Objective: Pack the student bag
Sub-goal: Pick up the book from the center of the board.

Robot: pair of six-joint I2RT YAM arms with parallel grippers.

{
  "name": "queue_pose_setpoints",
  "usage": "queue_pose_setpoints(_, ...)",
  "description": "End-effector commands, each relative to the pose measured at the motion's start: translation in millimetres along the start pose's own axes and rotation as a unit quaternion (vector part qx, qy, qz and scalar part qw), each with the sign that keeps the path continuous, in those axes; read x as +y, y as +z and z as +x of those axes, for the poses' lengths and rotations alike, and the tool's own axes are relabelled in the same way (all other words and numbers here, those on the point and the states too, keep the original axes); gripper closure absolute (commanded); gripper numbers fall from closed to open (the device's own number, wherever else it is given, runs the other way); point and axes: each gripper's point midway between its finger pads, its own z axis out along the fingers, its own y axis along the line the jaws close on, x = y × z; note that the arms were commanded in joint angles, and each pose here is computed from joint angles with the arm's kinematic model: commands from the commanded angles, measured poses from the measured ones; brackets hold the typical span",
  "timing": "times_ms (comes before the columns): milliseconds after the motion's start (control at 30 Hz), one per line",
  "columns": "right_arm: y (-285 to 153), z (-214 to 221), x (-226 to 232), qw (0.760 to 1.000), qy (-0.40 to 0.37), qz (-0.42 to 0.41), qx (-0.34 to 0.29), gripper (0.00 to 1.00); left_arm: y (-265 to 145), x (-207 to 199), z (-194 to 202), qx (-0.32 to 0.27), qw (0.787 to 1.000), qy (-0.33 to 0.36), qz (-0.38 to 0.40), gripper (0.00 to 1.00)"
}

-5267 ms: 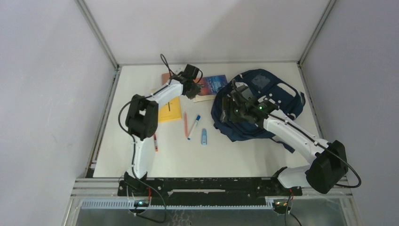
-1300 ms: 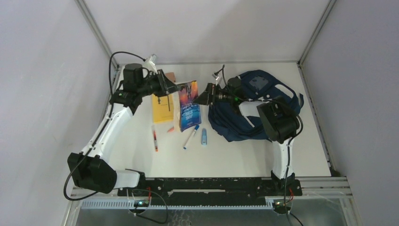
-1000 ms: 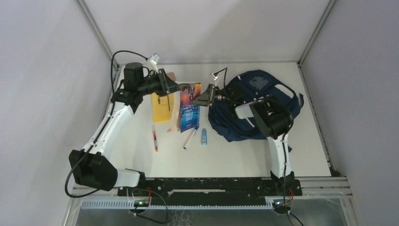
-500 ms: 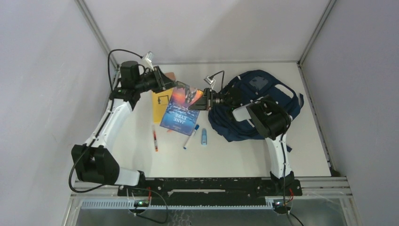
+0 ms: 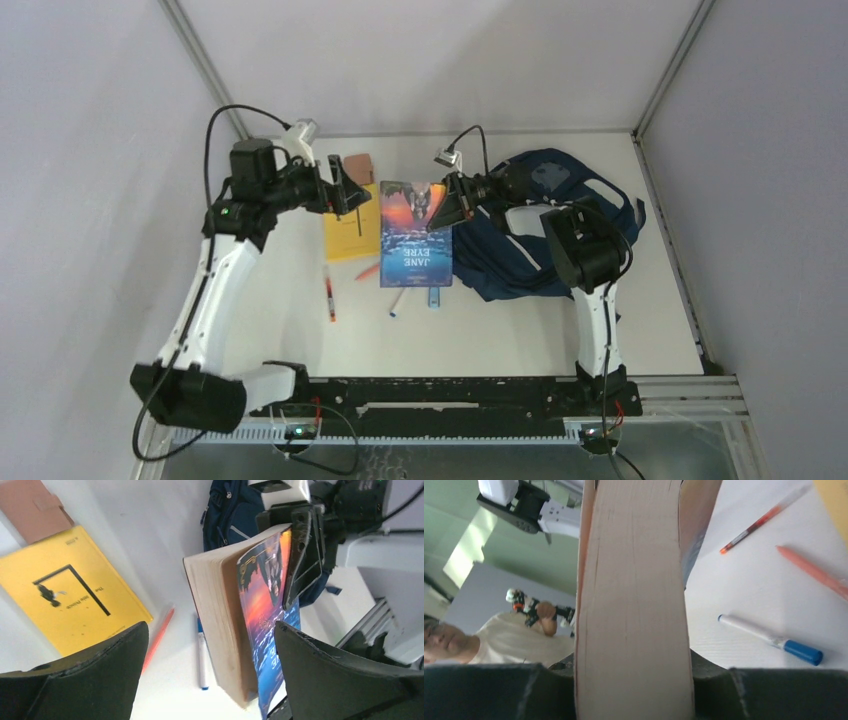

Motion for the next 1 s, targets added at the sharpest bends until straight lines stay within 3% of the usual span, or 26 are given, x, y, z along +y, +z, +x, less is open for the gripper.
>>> queue_pose_setpoints(0,21.1,13.0,61.7,0.993,-0.072,-0.020,0.091,1.00,-42.3,-28.3,-18.1,-0.029,0.992,0.119,0.019,0.00)
queue_pose_setpoints(200,25.7,9.4,63.3,0.992,-0.073,-0.022,0.096,1.00,-52.2,-41.7,-18.3,-0.030,0.993,0.106,0.036,0.00)
queue_pose_setpoints(433,34.2,-13.2,81.5,0.991,-0.099,-0.030,0.086,1.00,-71.7,-40.2,-42.1,-0.091,0.993,0.070,-0.020,0.00)
queue_pose_setpoints(700,70.5,-22.9,141.3,0.974,-0.151,-0.042,0.162,1.00,-123.9,-50.6,-84.9,-0.197,0.975,0.062,-0.086,0.00)
queue_pose_setpoints(833,79.1,-30.6,142.6,0.976,-0.112,-0.026,0.182,1.00,-157.9,-54.1,-103.1,-0.248,0.959,0.053,-0.128,0.00)
queue_pose_setpoints(967,78.5,-41.4,138.2,0.980,-0.095,-0.019,0.176,1.00,-175.2,-52.9,-109.7,-0.260,0.952,0.041,-0.157,0.00)
